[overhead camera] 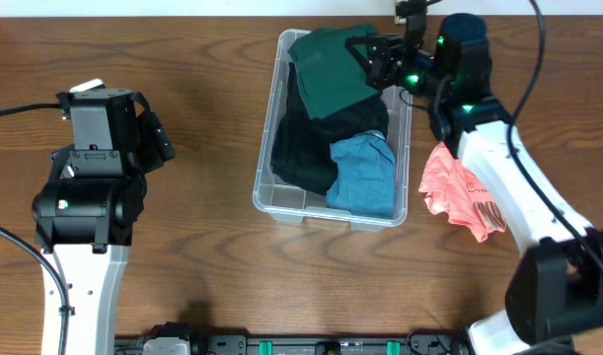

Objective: Pack container
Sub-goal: 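Lift the green garment and carry it over the container, then lower the green garment into the container's top with the right gripper, then press the green garment flat into the container's upper left with the right gripper, then release the green garment and withdraw the right gripper to the right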

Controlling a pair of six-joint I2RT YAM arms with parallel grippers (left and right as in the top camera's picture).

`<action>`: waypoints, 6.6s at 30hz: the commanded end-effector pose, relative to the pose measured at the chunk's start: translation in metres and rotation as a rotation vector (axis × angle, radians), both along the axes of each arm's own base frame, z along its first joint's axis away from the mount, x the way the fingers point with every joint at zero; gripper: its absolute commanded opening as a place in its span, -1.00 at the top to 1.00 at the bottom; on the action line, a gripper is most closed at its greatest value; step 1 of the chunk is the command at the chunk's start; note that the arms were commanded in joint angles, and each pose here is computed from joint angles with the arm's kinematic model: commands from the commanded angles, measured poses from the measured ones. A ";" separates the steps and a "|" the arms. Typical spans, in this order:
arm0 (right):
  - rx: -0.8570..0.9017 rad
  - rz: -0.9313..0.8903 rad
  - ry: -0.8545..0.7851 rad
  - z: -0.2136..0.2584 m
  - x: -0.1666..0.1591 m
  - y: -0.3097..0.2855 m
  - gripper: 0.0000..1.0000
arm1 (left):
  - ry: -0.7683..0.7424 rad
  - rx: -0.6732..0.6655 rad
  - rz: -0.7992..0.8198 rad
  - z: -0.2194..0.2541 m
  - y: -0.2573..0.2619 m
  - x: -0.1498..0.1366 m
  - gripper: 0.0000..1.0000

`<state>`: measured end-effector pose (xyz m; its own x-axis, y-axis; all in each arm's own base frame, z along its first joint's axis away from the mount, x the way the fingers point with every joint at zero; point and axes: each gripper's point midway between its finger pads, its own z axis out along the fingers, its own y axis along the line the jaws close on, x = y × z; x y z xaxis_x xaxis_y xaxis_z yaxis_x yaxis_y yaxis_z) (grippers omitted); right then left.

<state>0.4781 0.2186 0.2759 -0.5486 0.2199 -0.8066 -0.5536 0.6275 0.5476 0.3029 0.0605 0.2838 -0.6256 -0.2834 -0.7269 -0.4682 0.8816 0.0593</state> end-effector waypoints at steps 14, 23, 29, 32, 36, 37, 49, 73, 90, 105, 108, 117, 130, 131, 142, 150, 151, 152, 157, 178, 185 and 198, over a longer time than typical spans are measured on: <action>0.008 0.094 0.294 -0.130 -0.003 0.080 0.97 | 0.006 0.007 0.016 -0.001 0.003 -0.001 -0.96; 0.002 0.108 0.308 -0.144 -0.005 0.090 0.97 | 0.006 0.007 0.016 -0.001 0.003 -0.001 -0.96; 0.106 0.210 0.249 -0.105 -0.013 0.100 0.97 | 0.005 0.007 0.016 -0.001 0.003 -0.001 -0.96; 0.209 0.261 0.168 -0.059 -0.014 0.101 0.97 | 0.005 0.007 0.016 -0.001 0.003 -0.001 -0.96; 0.298 0.283 0.066 -0.007 -0.016 0.090 0.97 | 0.006 0.007 0.016 -0.001 0.003 -0.001 -0.96; 0.315 0.283 0.053 0.003 -0.016 0.087 0.97 | 0.006 0.007 0.016 -0.001 0.003 -0.001 -0.96; 0.322 0.262 0.017 0.017 -0.010 0.067 0.98 | 0.006 0.007 0.016 -0.001 0.003 -0.001 -0.96; 0.367 0.357 0.160 0.019 -0.032 0.071 0.97 | 0.006 0.007 0.016 -0.001 0.003 -0.001 -0.96; 0.139 -0.064 0.010 0.048 -0.005 0.017 0.97 | 0.006 0.007 0.016 -0.001 0.003 -0.001 -0.96; 0.074 -0.118 0.226 0.058 -0.070 0.028 0.98 | 0.006 0.007 0.016 -0.001 0.003 -0.001 -0.96; 0.087 -0.133 0.278 0.052 -0.072 0.027 0.98 | 0.005 0.007 0.016 -0.001 0.003 -0.001 -0.96; 0.087 -0.160 0.380 0.022 -0.071 0.027 0.97 | 0.005 0.007 0.016 -0.001 0.003 -0.001 -0.96; 0.125 -0.186 0.577 -0.039 -0.060 0.037 0.98 | 0.005 0.007 0.016 -0.001 0.003 -0.001 -0.96; 0.122 -0.195 0.588 -0.044 -0.057 0.037 0.97 | 0.006 0.007 0.016 -0.001 0.003 -0.001 -0.96; 0.135 -0.324 0.517 -0.109 0.013 0.028 0.97 | 0.005 0.007 0.016 -0.001 0.003 -0.001 -0.96; 0.161 -0.356 0.371 -0.122 0.058 0.002 0.97 | 0.006 0.007 0.016 -0.001 0.003 -0.001 -0.96; 0.158 -0.365 0.378 -0.127 0.060 -0.002 0.98 | 0.006 0.007 0.016 -0.001 0.003 -0.001 -0.96; 0.152 -0.371 0.384 -0.133 0.061 -0.005 0.97 | 0.006 0.007 0.016 -0.001 0.003 -0.001 -0.96; 0.105 -0.385 0.398 -0.159 0.066 -0.016 0.98 | 0.005 0.007 0.016 -0.001 0.003 -0.001 -0.96; 0.014 -0.196 0.222 -0.122 0.058 -0.016 -0.73 | 0.006 0.007 0.016 -0.001 0.003 -0.001 -0.96; 0.065 -0.237 0.117 -0.061 0.062 -0.060 -0.61 | 0.005 0.007 0.016 -0.001 0.003 -0.001 -0.96; 0.044 -0.058 0.018 -0.026 0.027 0.008 0.60 | 0.005 0.007 0.016 -0.001 0.003 -0.001 -0.96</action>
<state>0.5089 0.2008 0.2672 -0.5346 0.3466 -0.7708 -0.4779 0.6282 0.6140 0.3029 0.0605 0.2838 -0.6256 -0.2834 -0.7269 -0.4682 0.8816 0.0593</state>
